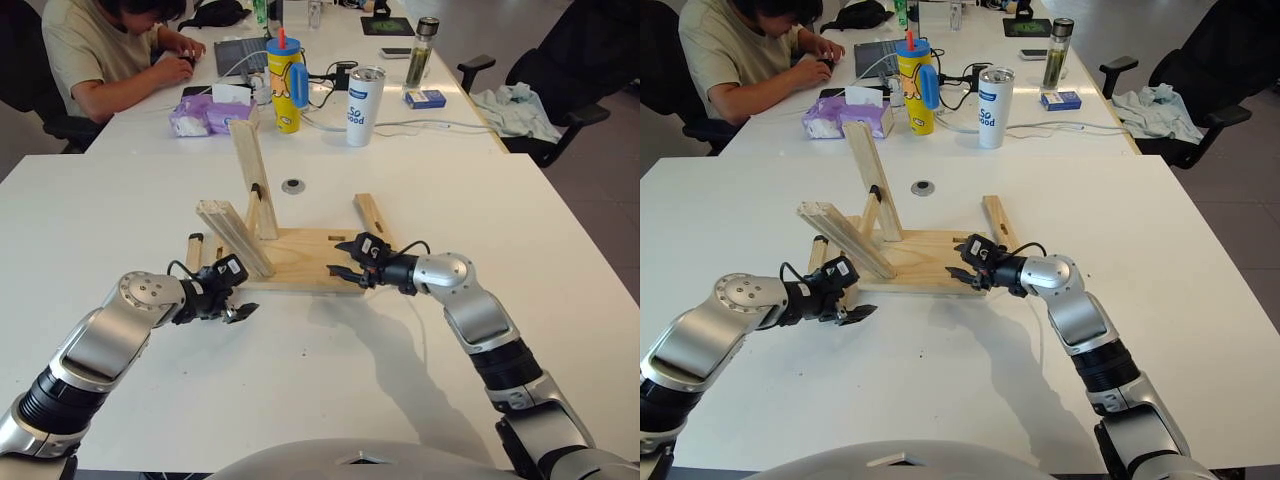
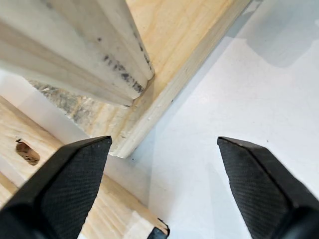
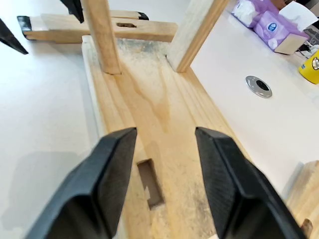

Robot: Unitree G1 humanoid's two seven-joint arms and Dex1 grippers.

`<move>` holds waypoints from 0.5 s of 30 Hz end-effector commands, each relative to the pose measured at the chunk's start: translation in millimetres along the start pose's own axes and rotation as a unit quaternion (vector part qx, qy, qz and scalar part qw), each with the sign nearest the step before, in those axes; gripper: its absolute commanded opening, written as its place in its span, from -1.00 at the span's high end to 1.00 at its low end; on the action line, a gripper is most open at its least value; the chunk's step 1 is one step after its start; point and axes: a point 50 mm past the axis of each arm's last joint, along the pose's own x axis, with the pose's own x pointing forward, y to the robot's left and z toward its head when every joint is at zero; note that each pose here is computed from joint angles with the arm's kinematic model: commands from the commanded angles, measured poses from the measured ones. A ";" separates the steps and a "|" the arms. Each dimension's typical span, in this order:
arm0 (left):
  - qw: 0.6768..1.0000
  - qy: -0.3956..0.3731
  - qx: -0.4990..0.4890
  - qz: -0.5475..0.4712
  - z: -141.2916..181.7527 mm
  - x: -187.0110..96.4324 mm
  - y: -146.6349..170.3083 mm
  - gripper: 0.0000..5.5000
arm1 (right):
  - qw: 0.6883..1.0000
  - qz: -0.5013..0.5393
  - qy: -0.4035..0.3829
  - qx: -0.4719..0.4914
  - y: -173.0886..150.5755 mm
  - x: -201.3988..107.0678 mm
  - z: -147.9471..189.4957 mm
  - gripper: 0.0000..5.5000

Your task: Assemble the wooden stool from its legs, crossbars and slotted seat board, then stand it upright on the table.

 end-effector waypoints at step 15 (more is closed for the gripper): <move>0.998 0.027 -0.011 -0.056 -12.3 41.6 -23.4 -0.43 | 0.962 0.052 0.188 -0.191 -47.5 40.2 -37.6 0.20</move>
